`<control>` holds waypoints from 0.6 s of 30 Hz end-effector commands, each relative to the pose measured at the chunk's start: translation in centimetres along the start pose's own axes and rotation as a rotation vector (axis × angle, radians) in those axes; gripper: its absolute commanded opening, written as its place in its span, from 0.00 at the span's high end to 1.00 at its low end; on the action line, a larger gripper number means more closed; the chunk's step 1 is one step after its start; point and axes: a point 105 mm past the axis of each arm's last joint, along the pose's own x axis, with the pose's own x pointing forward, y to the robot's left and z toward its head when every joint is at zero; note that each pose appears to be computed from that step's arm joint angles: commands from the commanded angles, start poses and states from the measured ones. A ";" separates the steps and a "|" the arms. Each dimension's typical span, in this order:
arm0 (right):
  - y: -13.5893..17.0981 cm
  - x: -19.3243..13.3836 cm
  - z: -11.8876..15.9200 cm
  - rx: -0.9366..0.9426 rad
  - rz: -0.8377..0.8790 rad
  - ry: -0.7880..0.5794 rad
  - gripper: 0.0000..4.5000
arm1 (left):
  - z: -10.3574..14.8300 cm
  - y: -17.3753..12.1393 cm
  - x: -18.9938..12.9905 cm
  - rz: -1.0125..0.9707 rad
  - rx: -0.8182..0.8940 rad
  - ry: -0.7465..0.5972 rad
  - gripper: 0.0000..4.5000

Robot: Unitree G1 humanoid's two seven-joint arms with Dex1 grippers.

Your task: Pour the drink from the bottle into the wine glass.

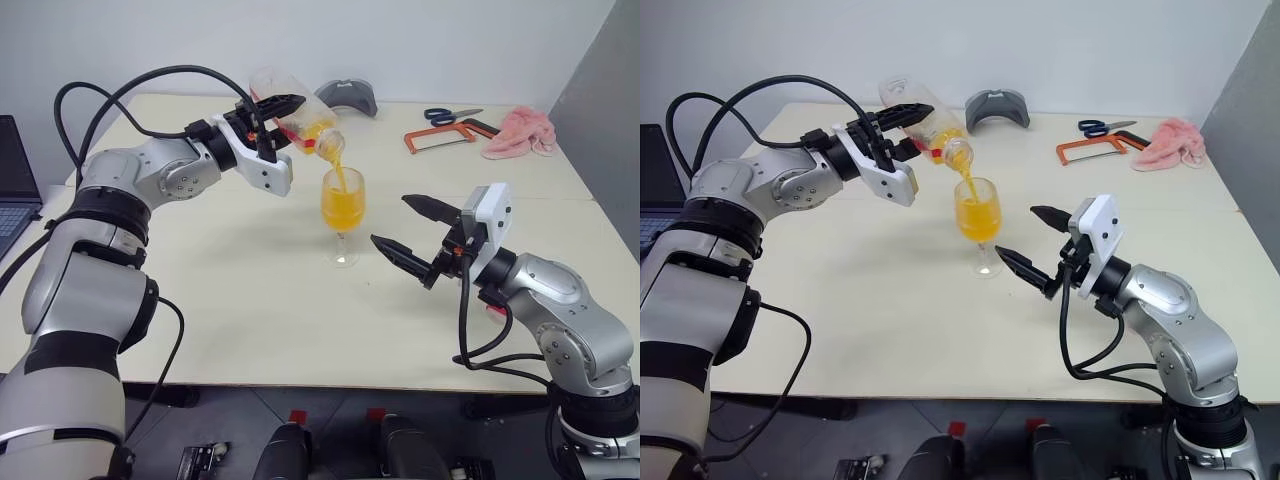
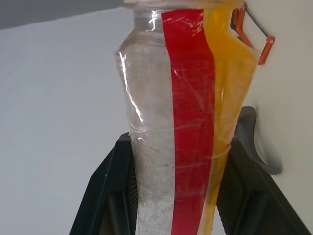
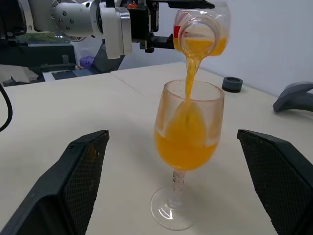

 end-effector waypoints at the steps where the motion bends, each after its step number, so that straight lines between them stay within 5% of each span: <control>1: 0.3 -0.3 1.1 -0.027 0.005 -0.033 0.00 | -0.5 2.4 0.0 0.065 0.036 0.010 0.63; 18: 0.3 -0.4 1.0 -0.033 0.004 -0.025 0.00 | -0.4 2.4 0.7 0.129 -0.135 0.030 0.63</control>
